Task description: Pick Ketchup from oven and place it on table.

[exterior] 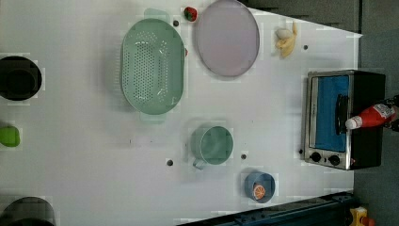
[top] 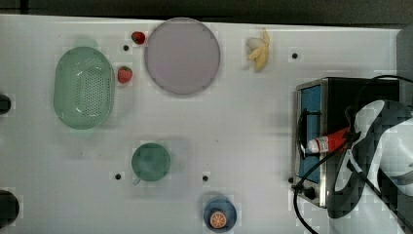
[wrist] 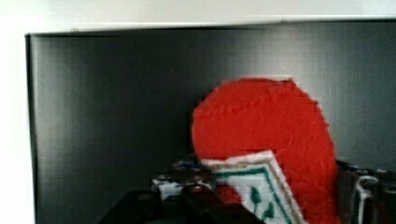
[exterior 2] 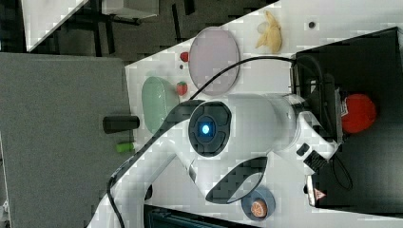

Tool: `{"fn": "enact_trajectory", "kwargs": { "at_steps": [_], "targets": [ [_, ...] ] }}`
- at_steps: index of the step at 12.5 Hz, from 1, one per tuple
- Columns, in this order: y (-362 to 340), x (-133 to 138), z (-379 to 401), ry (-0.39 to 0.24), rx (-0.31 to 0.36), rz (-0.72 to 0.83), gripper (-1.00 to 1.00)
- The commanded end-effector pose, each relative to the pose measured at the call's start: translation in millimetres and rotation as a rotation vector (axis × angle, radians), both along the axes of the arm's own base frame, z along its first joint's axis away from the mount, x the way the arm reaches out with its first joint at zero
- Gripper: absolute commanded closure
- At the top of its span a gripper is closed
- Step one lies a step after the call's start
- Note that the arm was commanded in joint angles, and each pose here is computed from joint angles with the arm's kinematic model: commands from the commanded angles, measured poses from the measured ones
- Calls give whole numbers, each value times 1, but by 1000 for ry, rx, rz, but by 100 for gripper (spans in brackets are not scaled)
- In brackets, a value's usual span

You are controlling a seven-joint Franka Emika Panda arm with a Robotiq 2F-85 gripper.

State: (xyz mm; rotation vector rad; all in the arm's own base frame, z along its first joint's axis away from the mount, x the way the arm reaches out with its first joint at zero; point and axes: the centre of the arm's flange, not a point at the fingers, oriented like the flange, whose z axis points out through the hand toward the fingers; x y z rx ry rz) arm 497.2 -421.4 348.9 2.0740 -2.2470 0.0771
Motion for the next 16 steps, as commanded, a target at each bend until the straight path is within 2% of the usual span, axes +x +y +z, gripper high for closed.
{"fn": "enact_trajectory", "kwargs": {
  "at_steps": [1,5,8,10,13,16],
  "targets": [
    [36,31,76,-46,18,82,-27],
    [122,68,155,-85,65,250,-27],
    [199,87,191,-127,97,388,-27],
    [249,96,203,-133,121,475,-27],
    [311,101,199,-75,175,581,-27],
    [358,104,183,-18,182,664,-27]
  ]
}}
